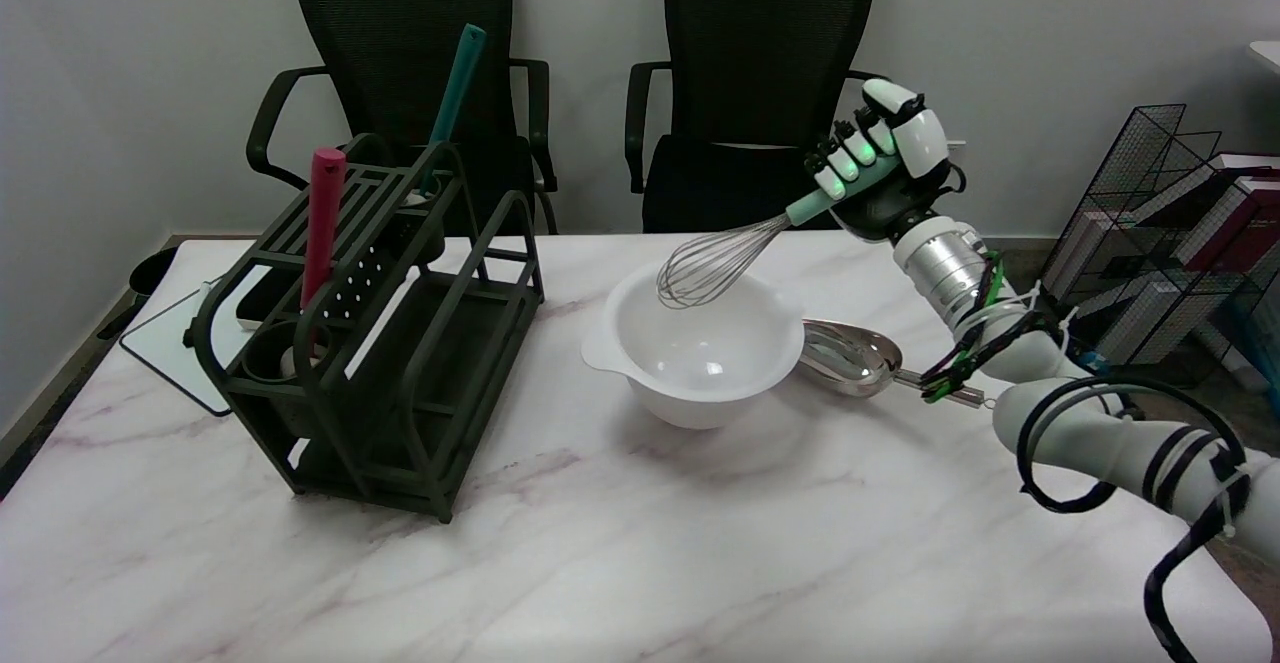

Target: Place the whisk into the mixing bowl.

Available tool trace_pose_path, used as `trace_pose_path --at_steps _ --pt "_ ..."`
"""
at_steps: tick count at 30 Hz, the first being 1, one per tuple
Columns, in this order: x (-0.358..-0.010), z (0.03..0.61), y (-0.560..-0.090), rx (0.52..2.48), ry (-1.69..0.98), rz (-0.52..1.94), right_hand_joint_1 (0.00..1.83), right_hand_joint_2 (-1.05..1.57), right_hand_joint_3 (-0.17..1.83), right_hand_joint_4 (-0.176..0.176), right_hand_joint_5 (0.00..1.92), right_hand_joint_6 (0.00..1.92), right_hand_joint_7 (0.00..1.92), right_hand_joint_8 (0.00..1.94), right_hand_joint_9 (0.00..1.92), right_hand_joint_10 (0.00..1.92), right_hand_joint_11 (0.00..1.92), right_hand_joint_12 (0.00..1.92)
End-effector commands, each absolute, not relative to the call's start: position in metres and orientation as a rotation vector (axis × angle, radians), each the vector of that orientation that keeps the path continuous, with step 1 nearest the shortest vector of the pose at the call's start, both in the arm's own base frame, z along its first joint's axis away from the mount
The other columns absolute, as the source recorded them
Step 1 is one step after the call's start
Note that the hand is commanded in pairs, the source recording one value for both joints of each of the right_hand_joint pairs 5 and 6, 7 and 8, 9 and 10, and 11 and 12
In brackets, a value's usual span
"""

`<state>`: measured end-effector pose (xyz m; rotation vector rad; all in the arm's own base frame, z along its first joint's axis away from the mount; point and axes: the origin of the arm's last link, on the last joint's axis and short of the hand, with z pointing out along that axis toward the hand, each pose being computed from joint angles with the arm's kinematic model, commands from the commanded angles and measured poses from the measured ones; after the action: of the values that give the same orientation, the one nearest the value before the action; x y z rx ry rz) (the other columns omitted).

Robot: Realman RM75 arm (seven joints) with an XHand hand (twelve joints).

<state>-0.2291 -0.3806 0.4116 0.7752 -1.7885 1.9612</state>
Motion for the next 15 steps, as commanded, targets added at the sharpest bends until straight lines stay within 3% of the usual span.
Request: trace_pose_path --at_steps 1,15 --pt "-0.249 0.423 -0.401 0.733 -1.765 1.888 0.89 1.44 0.96 0.000 1.92 1.92 1.92 1.92 1.92 1.92 1.89 1.89" --pt "-0.278 0.420 -0.371 0.658 -1.791 1.825 0.87 1.46 1.06 0.000 1.92 1.92 1.92 1.92 1.92 1.92 1.88 1.88"
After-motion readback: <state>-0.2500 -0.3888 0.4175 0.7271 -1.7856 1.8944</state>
